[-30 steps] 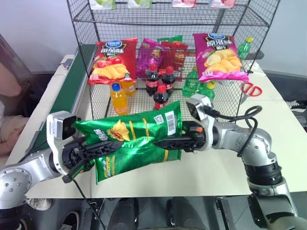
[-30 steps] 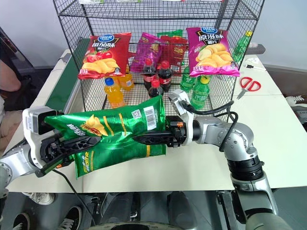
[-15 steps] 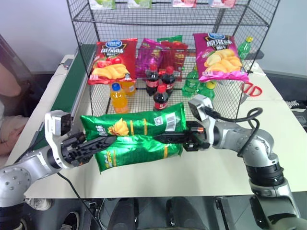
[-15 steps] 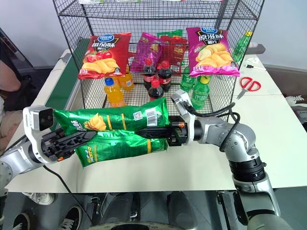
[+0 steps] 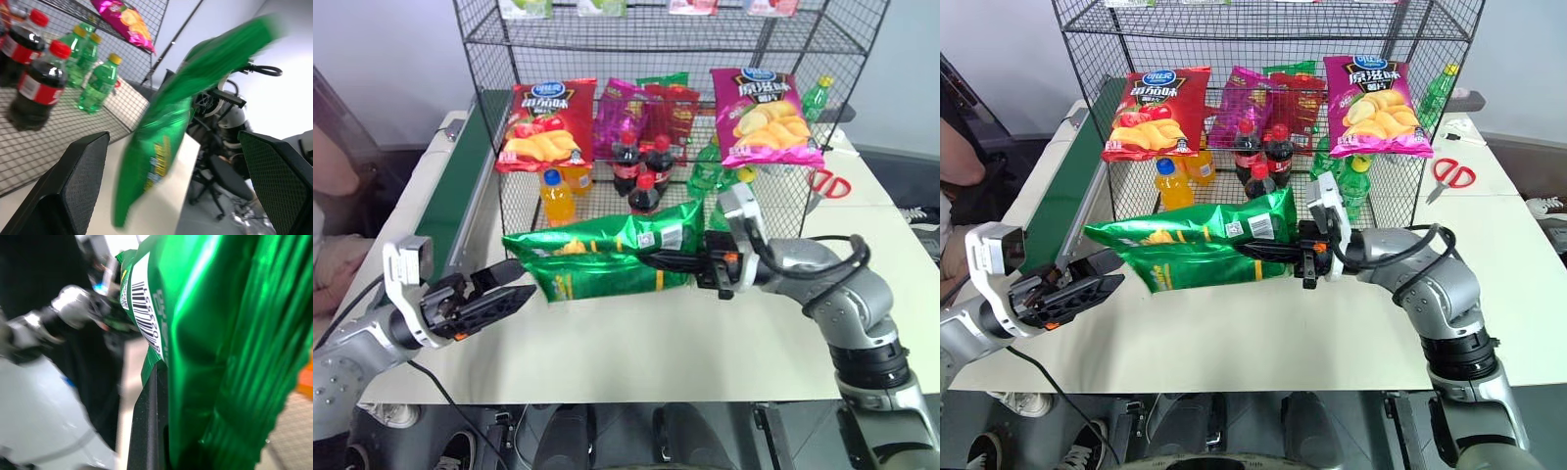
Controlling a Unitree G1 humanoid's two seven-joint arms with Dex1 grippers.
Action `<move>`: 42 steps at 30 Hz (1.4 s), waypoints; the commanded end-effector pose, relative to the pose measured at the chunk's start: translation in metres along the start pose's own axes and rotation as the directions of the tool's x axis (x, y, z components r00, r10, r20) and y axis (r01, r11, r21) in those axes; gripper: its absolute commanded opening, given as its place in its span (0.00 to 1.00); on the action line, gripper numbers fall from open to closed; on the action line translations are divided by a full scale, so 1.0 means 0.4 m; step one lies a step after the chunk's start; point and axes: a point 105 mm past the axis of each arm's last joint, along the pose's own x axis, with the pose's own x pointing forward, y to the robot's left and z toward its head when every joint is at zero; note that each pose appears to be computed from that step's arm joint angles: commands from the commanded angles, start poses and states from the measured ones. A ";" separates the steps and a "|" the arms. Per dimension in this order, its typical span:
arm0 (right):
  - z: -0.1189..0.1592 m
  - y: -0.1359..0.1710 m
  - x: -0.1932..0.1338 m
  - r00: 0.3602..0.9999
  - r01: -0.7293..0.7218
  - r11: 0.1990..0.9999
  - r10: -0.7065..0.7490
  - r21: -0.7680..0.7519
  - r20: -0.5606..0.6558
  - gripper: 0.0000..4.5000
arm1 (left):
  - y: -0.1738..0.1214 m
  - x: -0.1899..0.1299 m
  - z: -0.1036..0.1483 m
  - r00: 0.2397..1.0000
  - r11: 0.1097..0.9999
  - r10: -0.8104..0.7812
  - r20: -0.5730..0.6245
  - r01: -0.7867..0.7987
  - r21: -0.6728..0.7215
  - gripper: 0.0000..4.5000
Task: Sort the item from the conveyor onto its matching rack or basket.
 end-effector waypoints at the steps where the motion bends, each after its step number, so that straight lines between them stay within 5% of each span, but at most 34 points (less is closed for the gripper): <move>1: 0.089 -0.005 -0.018 0.989 0.096 0.976 -0.071 -0.195 0.132 0.00 | 0.006 -0.012 0.028 0.999 0.996 0.024 0.042 -0.027 0.085 0.99; 7: 0.198 -0.006 -0.044 0.955 0.286 0.784 -0.185 -0.551 0.233 0.00 | 0.028 -0.023 0.050 0.994 0.985 0.065 0.082 -0.077 0.154 0.99; 12: 0.281 -0.001 -0.039 0.904 0.425 0.441 -0.251 -0.790 0.346 0.00 | 0.063 -0.018 0.080 0.980 0.933 0.145 0.136 -0.181 0.312 0.99; 15: 0.266 -0.022 -0.031 0.885 0.406 0.145 -0.309 -0.902 0.348 0.00 | 0.072 0.003 0.077 0.979 0.904 0.155 0.131 -0.194 0.380 0.99; 17: 0.252 -0.052 -0.033 0.857 0.386 0.024 -0.380 -0.922 0.349 0.00 | 0.073 0.014 0.076 0.980 0.895 0.155 0.122 -0.191 0.403 0.99; 23: 0.207 -0.184 -0.025 0.696 0.320 -0.177 -0.622 -0.931 0.358 0.00 | 0.084 0.029 0.061 0.979 0.884 0.169 0.117 -0.203 0.422 0.99; 29: 0.201 -0.282 -0.060 0.513 0.296 -0.270 -0.764 -0.916 0.391 0.00 | 0.086 0.028 0.056 0.973 0.866 0.193 0.128 -0.230 0.443 0.99; 42: 0.168 -0.331 0.021 0.425 0.389 -0.229 -0.815 -0.892 0.394 0.00 | 0.073 0.041 0.058 0.963 0.827 0.216 0.160 -0.267 0.494 0.99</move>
